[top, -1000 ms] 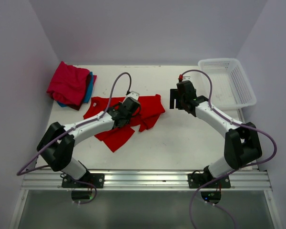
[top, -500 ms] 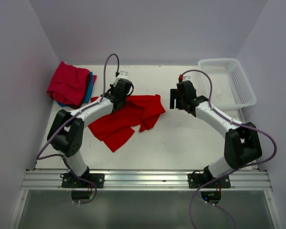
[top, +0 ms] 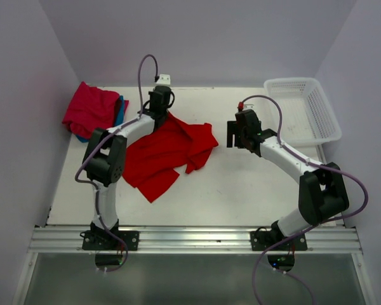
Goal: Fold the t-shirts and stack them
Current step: Flatten out the tshirt
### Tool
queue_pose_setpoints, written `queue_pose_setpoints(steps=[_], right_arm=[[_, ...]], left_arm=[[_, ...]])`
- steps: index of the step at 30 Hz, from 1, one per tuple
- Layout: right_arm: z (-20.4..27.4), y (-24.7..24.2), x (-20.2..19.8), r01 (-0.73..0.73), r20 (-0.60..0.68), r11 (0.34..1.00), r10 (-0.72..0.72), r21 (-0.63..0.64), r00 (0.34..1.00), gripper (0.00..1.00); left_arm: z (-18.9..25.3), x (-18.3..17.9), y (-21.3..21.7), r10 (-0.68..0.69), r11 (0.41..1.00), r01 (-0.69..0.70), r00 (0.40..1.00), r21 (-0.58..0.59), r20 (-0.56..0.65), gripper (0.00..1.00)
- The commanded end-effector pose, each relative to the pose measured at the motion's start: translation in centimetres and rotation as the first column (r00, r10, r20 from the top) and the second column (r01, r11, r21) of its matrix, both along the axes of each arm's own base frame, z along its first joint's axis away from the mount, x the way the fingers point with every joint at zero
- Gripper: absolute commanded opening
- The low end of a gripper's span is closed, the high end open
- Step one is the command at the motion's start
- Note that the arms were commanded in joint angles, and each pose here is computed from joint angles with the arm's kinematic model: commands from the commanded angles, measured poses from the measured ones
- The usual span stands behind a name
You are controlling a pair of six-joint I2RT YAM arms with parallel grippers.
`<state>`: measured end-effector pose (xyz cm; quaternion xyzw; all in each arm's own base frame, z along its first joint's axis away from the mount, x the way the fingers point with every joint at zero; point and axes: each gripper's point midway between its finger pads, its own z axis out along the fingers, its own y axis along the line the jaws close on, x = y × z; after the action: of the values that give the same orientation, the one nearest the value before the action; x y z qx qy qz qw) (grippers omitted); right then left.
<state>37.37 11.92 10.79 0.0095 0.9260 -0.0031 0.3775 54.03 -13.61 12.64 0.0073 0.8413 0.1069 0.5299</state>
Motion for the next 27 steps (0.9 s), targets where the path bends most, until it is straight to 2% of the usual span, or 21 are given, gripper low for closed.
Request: queue_pose_setpoints(steps=[1, 2, 4, 5, 8, 10, 11, 12, 13, 14, 15, 17, 19, 20, 21, 23, 24, 27], right_arm=[[0.2, 0.0, 0.0, 0.012, 0.013, 1.0, -0.013, 0.018, 1.0, 0.78], [0.2, -0.1, -0.1, 0.012, 0.015, 1.0, -0.013, 0.017, 1.0, 0.78], [-0.1, -0.2, -0.4, 0.011, 0.008, 1.0, -0.011, 0.012, 1.0, 0.78], [-0.1, -0.2, -0.4, 0.012, 0.006, 1.0, -0.012, 0.01, 1.0, 0.78], [-0.5, -0.3, -0.7, 0.012, -0.001, 1.0, -0.012, 0.007, 1.0, 0.78], [-0.5, -0.4, -0.7, 0.015, -0.001, 1.0, -0.015, 0.007, 1.0, 0.78], [-0.6, -0.3, -0.7, 0.011, -0.004, 1.0, -0.011, 0.011, 1.0, 0.78], [-0.5, -0.2, -0.7, 0.011, 0.0, 1.0, -0.011, 0.015, 1.0, 0.78], [-0.5, -0.1, -0.6, 0.01, 0.002, 1.0, -0.01, 0.019, 1.0, 0.78], [-0.4, 0.0, -0.6, 0.008, 0.001, 1.0, -0.008, 0.026, 1.0, 0.78], [-0.4, 0.1, -0.5, 0.006, 0.003, 0.999, -0.006, 0.031, 1.0, 0.77], [-0.3, 0.3, -0.5, 0.001, 0.004, 0.999, -0.001, 0.04, 1.0, 0.77], [0.1, 1.0, -0.4, -0.023, 0.015, 0.997, 0.022, 0.07, 1.0, 0.77], [0.4, 1.5, -0.2, -0.036, 0.029, 0.995, 0.033, 0.089, 0.999, 0.77], [0.6, 2.4, -0.2, -0.068, 0.029, 0.99, 0.065, 0.123, 0.997, 0.77], [1.3, 3.5, 0.4, -0.1, 0.051, 0.981, 0.093, 0.165, 0.994, 0.78], [1.4, 4.0, 0.6, -0.116, 0.047, 0.976, 0.109, 0.185, 0.993, 0.78], [1.2, 6.3, 1.6, -0.182, 0.046, 0.951, 0.176, 0.251, 0.983, 0.82]], left_arm=[[1.7, 4.6, -1.7, -0.065, 0.998, 0.067, 0.992, -0.018, 0.111, 0.0], [1.5, 5.2, -1.9, -0.068, 0.997, 0.07, 0.992, -0.019, 0.108, 0.13], [0.9, 6.9, -2.0, -0.054, 0.998, 0.057, 0.993, -0.033, 0.106, 0.51], [1.9, 7.7, -1.8, -0.029, 0.998, 0.035, 0.991, -0.044, 0.131, 1.0], [2.4, 8.1, -1.4, -0.008, 0.999, 0.013, 0.991, -0.042, 0.137, 1.0], [5.0, 7.5, -1.4, -0.008, 0.997, 0.022, 0.983, -0.076, 0.182, 1.0], [4.3, 6.5, -1.3, -0.02, 0.996, 0.033, 0.986, -0.077, 0.164, 1.0], [7.0, 5.7, -1.5, -0.035, 0.992, 0.06, 0.978, -0.112, 0.207, 1.0], [7.5, 5.0, -1.6, -0.038, 0.989, 0.068, 0.976, -0.132, 0.216, 1.0], [6.3, 3.9, -1.5, -0.05, 0.988, 0.076, 0.982, -0.138, 0.184, 1.0], [7.7, 2.9, -1.8, -0.058, 0.979, 0.094, 0.979, -0.178, 0.198, 1.0], [5.8, 0.9, -1.3, -0.051, 0.977, 0.081, 0.987, -0.197, 0.152, 1.0], [6.1, -0.7, -1.9, -0.072, 0.963, 0.108, 0.986, -0.248, 0.151, 1.0], [4.3, -1.9, -1.7, -0.072, 0.962, 0.098, 0.991, -0.255, 0.112, 0.99], [4.9, -2.9, -2.1, -0.074, 0.952, 0.105, 0.99, -0.287, 0.119, 0.99], [3.0, -5.1, -2.2, -0.09, 0.95, 0.11, 0.993, -0.293, 0.08, 0.98], [4.0, -6.2, -2.9, -0.094, 0.945, 0.121, 0.99, -0.305, 0.102, 0.98], [3.3, -9.2, -4.0, -0.123, 0.944, 0.142, 0.989, -0.296, 0.082, 0.98]])
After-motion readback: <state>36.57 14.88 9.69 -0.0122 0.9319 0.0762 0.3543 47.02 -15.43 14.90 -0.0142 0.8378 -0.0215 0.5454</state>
